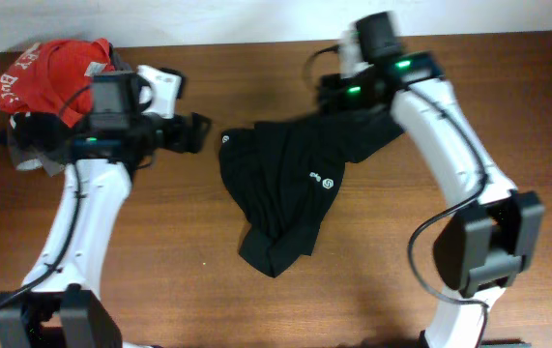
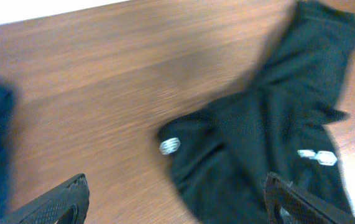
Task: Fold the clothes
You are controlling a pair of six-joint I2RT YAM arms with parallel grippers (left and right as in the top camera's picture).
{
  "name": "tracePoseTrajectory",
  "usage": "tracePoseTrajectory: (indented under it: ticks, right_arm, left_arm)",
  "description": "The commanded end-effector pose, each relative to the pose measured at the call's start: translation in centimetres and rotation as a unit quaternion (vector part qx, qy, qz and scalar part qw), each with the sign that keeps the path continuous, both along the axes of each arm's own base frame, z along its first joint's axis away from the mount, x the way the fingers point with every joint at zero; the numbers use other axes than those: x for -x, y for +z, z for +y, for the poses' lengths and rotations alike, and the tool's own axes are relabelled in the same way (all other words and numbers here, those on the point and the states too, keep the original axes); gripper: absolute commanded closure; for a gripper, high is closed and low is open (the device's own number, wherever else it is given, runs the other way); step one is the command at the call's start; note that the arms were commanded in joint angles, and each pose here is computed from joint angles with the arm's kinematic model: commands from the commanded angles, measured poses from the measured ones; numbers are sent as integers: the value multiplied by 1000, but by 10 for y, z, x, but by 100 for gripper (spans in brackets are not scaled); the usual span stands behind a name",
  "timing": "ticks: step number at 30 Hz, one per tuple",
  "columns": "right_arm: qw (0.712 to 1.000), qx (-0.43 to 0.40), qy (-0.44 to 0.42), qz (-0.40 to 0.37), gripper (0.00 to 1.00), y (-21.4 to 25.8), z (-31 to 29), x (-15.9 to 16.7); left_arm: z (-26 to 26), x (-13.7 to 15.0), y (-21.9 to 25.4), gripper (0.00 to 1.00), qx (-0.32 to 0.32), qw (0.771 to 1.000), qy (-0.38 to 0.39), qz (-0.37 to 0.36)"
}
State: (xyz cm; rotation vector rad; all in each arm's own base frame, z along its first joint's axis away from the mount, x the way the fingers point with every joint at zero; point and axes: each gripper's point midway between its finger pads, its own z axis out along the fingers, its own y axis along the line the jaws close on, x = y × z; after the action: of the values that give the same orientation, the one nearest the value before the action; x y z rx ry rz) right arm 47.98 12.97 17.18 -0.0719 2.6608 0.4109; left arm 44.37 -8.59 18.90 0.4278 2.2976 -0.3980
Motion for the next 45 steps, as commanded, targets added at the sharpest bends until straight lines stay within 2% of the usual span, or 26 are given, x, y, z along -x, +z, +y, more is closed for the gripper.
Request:
tracePoseTrajectory:
  ticks: [1,5,6,8,10,16,21,30,35,42,45]
  right_arm:
    - [998,6,-59,4,27,11,-54,-3]
    - [995,2,-88,39,28,2,-89,8]
    - [995,3,-91,48,28,-1,-93,12]
    - [994,5,-86,62,28,-6,-94,19]
    - [993,5,-85,79,28,-15,-93,26]
    - [991,-16,-62,118,34,-56,-73,43]
    - [995,-59,-9,85,37,-73,-28,35]
    - [998,18,58,-23,39,-81,49,9]
    - [996,52,57,-36,40,-101,72,5]
    - [996,55,66,-36,41,-134,87,-2]
    - [996,57,65,-32,47,-141,86,-3]
  left_arm:
    - [-51,1,-4,11,7,998,-64,-3]
    - [-88,6,-25,11,6,994,-104,12]
    - [-95,6,-30,16,5,994,-111,15]
    - [-104,8,-39,17,4,992,-121,22]
    - [-106,7,-45,21,3,992,-123,27]
    - [-89,-4,-46,21,3,996,-78,29]
    - [-79,-8,-47,22,2,998,-62,31]
    - [-48,-20,-52,22,-6,998,47,50]
    - [-34,-23,-53,23,-4,996,65,54]
    - [-13,-24,-57,23,-6,994,87,65]
    - [-7,-22,-59,23,-7,993,93,73]
